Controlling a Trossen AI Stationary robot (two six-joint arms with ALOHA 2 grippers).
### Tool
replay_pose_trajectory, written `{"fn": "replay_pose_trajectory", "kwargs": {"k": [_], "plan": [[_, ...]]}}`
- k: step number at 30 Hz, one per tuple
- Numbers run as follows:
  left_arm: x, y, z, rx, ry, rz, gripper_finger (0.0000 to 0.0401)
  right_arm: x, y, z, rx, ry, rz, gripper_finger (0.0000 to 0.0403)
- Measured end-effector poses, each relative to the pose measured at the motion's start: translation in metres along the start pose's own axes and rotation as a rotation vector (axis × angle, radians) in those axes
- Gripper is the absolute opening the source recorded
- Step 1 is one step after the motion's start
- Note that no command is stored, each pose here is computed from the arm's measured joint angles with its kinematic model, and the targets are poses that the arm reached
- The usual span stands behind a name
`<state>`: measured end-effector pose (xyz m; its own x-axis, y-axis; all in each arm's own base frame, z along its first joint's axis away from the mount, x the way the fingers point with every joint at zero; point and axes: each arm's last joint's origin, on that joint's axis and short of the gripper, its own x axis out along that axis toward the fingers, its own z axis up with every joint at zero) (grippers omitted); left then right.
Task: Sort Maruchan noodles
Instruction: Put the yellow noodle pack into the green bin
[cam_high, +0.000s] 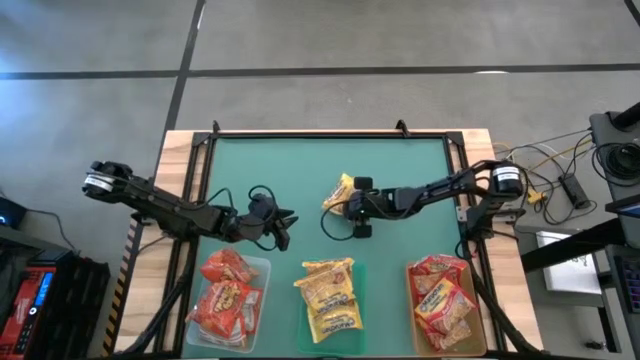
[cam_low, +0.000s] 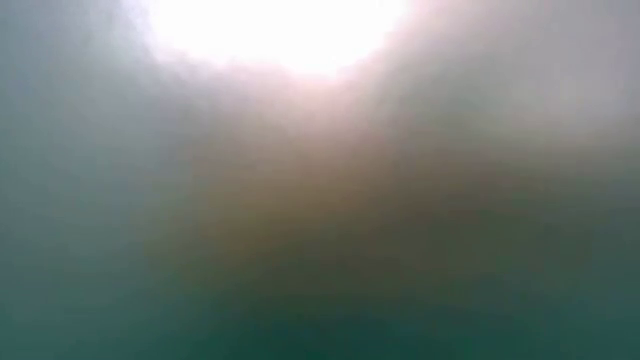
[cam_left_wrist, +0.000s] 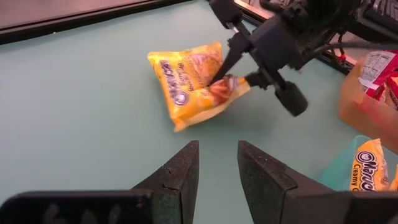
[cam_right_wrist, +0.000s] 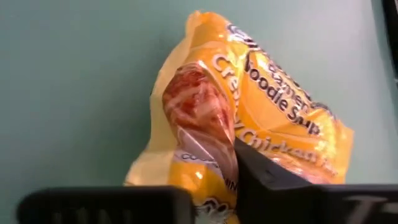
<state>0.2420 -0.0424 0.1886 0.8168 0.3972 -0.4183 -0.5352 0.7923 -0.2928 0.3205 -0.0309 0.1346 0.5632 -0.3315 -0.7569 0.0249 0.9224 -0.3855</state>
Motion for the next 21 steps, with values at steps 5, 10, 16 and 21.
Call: {"fn": "replay_pose_trajectory", "kwargs": {"k": [5, 10, 16, 21], "plan": [[0.0, 0.0, 0.0, -0.006, 0.0, 0.0, 0.0094, -0.024, -0.005, 0.009, 0.098, -0.088, 0.158, 0.002], [-0.003, 0.0, 0.004, 0.004, -0.01, -0.007, 0.0094, -0.051, -0.003, 0.022, 0.218, -0.225, 0.386, 0.0021], [-0.011, 0.003, 0.015, 0.01, -0.047, -0.024, 0.0094, -0.088, 0.01, 0.037, 0.242, -0.35, 0.455, 0.002], [-0.017, 0.007, 0.022, -0.002, -0.06, -0.019, 0.0094, -0.118, 0.041, 0.051, 0.238, -0.48, 0.572, 0.002]]}}
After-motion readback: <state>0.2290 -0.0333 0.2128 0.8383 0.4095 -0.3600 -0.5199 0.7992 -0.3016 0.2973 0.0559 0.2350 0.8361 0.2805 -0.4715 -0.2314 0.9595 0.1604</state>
